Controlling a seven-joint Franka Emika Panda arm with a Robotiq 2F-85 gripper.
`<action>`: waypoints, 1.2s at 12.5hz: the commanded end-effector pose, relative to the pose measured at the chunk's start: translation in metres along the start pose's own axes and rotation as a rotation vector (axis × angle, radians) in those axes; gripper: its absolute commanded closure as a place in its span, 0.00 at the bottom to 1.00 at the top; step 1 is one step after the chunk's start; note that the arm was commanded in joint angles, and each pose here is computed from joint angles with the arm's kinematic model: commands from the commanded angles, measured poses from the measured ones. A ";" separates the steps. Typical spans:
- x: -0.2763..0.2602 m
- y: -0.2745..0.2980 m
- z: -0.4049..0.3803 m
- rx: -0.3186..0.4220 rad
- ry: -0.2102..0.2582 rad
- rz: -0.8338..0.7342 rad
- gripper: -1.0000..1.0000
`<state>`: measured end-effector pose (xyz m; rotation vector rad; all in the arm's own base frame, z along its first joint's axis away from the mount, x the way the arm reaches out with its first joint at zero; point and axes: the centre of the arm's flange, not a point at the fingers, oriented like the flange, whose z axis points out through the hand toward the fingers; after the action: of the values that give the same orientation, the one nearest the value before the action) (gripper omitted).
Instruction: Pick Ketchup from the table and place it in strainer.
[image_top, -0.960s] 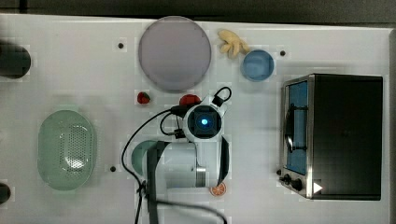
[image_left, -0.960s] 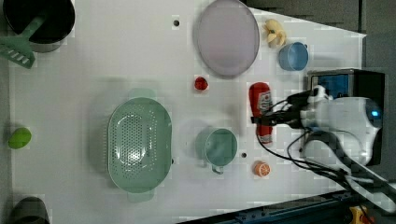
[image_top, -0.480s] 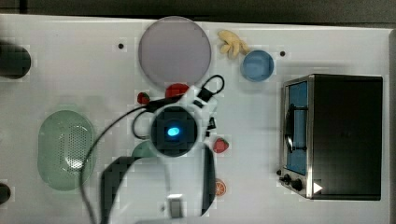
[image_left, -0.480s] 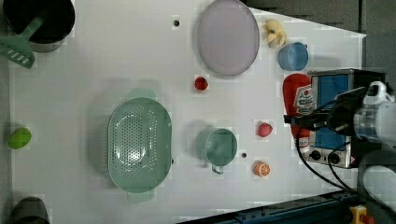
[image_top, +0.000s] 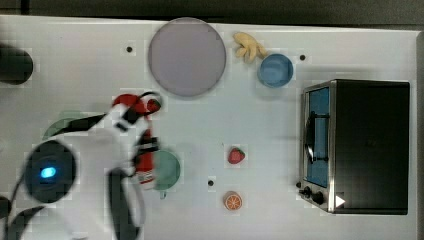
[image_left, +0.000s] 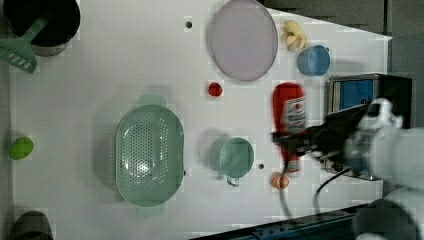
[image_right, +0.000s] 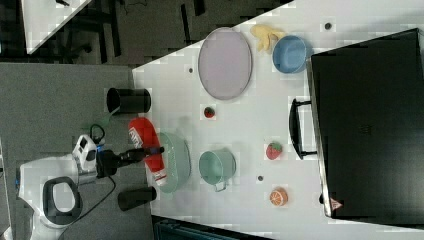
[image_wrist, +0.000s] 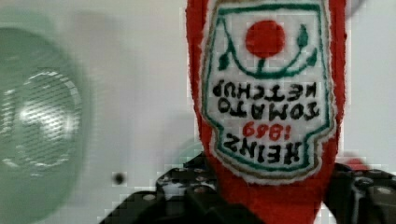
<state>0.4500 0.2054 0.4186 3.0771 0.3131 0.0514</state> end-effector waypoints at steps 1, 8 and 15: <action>-0.012 -0.059 0.014 0.007 -0.017 0.181 0.40; -0.015 -0.151 0.068 0.174 -0.002 0.327 0.40; -0.012 -0.179 0.145 0.332 -0.079 0.373 0.37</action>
<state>0.4027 0.3671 0.2465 3.3821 -0.2201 -0.2141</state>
